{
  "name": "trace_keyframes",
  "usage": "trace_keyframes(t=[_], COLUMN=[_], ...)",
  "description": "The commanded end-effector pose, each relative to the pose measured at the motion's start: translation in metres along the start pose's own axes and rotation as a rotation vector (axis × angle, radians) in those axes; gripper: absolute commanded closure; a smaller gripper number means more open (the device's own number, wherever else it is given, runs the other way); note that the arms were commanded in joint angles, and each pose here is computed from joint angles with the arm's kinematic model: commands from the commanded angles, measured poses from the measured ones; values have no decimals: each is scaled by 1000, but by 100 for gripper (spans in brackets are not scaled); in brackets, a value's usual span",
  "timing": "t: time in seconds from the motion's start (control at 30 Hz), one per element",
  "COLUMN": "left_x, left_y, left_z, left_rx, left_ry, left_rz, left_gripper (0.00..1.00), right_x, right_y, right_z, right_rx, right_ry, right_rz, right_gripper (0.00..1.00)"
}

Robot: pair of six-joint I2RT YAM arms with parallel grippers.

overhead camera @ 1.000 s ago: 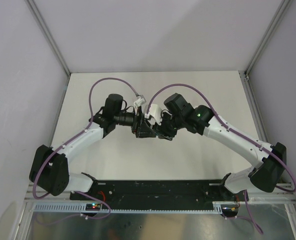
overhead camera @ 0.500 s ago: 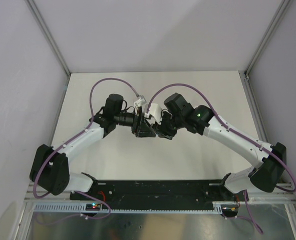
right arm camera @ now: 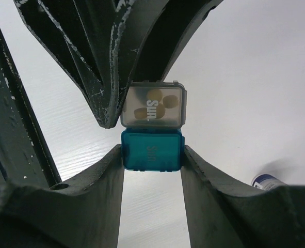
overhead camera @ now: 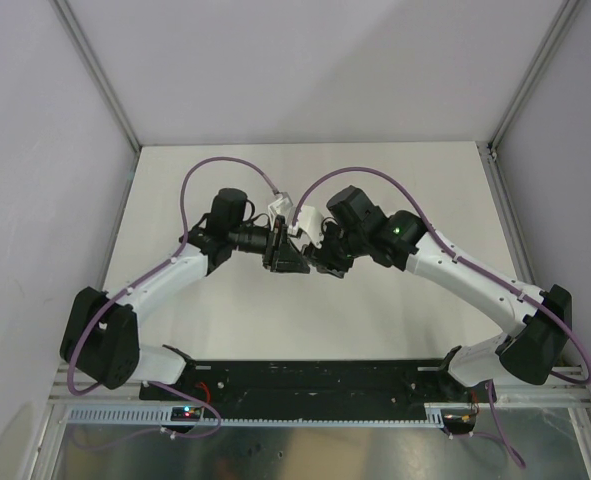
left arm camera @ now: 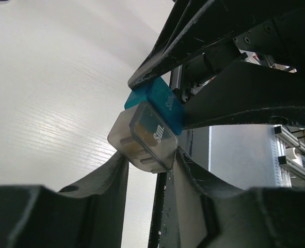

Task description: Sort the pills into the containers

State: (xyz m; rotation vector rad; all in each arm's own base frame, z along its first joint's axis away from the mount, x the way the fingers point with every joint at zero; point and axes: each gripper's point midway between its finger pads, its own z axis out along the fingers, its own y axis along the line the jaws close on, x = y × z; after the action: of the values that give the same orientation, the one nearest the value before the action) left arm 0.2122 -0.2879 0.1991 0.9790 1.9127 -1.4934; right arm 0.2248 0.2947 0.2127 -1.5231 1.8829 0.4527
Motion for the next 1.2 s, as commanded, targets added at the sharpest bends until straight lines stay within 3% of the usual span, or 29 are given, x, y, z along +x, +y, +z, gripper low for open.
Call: trace_keyframes(t=[0.0,0.1,0.2,0.5,0.73,0.97,1.17], left_x=[-12,-12,-13,-18,-21,-33,-40], left_y=[-8,-8,-8,-9,-9,-9,-8], left_z=[1,1,2,-2,-5,-14,-13], left_rx=[32,35,33,10,5,3,18], left_ry=[-9,-9,-10,-28,-38,-64,-65], left_rz=[22,17,17,40,42,27,4], left_gripper=[63,67,63,29,17,13,19], right_x=[-17,-17,-18,-15,-11,-10,-13], right_y=[1,2,2,3,4,4,5], right_z=[-6,-5,-5,-2,-1,-2,-2], right_rx=[8,7,7,6,8,12,25], right_ry=[-59,-60,-58,-50,-44,-48,-53], right_rz=[-12,-17,-19,-20,-23,-28,-47], right_gripper=[100,100,100,100,100,100,100])
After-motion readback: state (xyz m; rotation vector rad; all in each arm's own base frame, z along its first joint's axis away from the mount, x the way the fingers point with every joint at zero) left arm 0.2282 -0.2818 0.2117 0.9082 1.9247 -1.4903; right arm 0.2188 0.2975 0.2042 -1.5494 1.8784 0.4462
